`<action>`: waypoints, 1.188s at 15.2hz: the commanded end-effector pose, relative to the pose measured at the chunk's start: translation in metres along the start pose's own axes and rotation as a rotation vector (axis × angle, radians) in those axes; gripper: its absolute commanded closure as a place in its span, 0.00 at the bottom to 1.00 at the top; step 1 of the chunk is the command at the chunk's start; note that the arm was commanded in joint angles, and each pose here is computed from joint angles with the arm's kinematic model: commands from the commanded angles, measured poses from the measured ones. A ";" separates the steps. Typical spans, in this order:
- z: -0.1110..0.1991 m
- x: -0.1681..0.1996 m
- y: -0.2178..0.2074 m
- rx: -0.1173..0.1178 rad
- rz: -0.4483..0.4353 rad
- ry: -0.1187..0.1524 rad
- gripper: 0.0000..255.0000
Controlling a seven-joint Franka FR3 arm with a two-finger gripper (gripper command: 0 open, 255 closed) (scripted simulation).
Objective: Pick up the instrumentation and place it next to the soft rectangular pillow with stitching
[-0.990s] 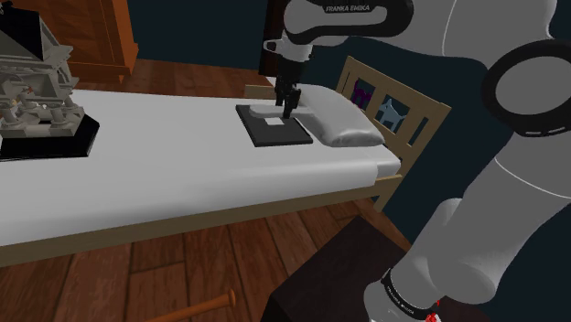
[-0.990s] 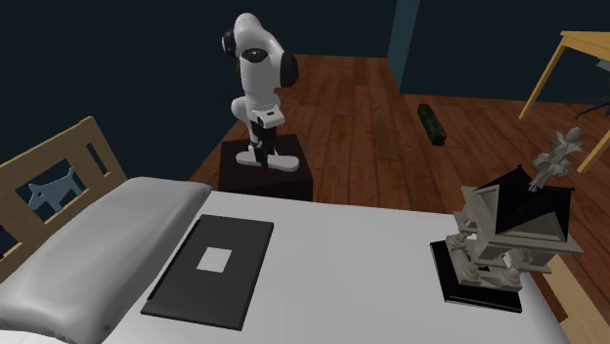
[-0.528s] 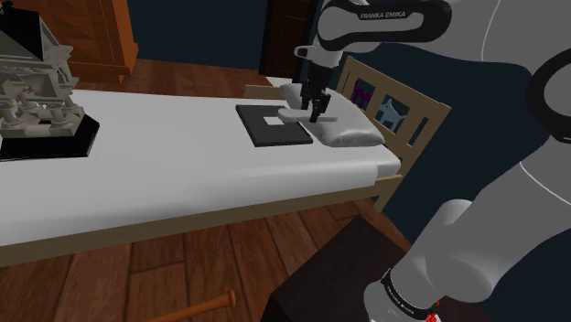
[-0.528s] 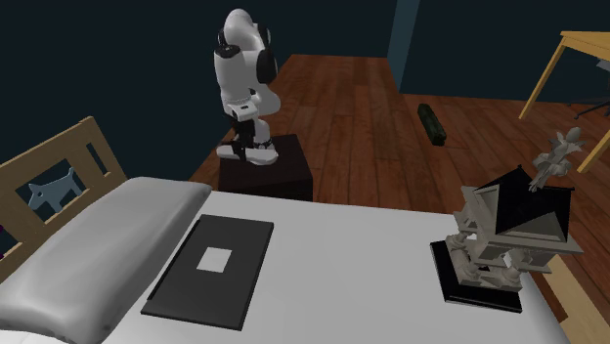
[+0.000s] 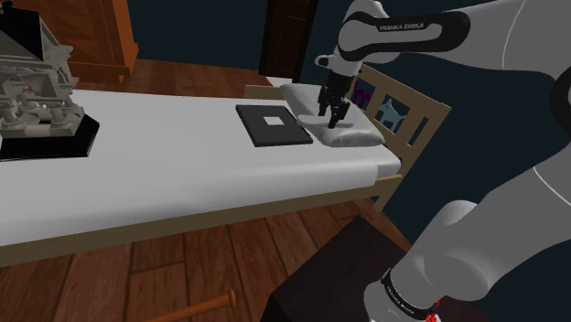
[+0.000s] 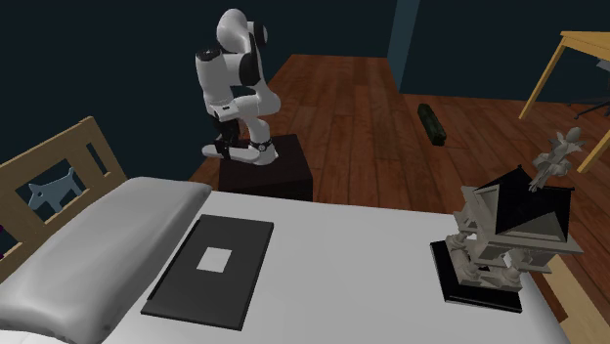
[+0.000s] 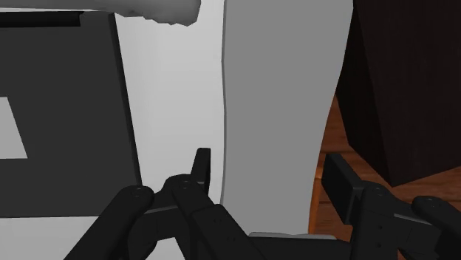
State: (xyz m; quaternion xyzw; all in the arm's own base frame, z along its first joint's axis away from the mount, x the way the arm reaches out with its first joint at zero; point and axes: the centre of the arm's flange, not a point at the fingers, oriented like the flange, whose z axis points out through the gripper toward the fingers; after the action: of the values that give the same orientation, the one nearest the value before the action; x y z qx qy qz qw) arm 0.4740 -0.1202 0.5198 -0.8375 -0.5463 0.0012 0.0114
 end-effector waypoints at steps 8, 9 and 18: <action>0.047 -0.001 0.000 -0.001 0.000 0.000 1.00; 0.052 -0.001 0.001 -0.001 0.000 0.000 1.00; 0.100 -0.002 0.002 -0.001 0.000 0.000 1.00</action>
State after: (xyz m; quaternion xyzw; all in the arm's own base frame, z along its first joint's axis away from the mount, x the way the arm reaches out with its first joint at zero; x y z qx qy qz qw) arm 0.4743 -0.1220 0.4255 -0.8374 -0.5464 0.0013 0.0114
